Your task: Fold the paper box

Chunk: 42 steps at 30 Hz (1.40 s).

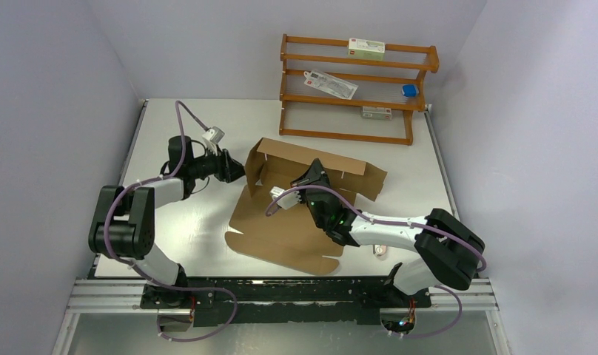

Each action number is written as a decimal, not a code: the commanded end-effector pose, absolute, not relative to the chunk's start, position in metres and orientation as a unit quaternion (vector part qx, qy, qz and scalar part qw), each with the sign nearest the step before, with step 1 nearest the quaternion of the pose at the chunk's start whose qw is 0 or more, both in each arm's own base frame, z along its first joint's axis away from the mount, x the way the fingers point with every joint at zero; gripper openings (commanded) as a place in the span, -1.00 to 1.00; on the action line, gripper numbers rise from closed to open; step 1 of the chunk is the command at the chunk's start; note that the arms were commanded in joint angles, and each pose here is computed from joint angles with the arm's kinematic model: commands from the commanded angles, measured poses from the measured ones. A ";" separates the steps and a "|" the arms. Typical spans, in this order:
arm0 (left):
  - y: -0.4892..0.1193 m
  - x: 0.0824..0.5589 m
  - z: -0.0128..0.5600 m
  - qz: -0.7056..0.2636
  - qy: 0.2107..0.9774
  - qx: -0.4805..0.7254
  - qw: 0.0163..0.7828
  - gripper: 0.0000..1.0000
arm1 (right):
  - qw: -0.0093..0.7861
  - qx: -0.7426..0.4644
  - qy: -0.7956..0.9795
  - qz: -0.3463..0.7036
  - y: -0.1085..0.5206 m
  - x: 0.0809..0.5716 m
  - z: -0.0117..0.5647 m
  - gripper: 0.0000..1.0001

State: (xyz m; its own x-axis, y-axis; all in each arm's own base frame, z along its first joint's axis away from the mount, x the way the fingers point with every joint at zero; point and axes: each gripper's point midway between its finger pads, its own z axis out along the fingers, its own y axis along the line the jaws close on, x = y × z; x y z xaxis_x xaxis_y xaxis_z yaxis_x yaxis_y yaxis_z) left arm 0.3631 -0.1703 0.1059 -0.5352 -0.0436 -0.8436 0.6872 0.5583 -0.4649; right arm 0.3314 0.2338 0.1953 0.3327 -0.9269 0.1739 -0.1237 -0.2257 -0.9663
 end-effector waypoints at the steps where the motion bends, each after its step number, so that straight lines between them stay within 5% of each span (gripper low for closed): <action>1: -0.177 0.356 0.130 -0.421 0.737 0.241 0.471 0.17 | 0.457 -0.686 0.380 -0.419 0.240 0.329 0.188 -0.86; 42: -0.219 0.391 0.146 -0.335 0.673 0.230 0.618 0.06 | 0.429 -0.723 0.359 -0.405 0.256 0.313 0.169 -0.86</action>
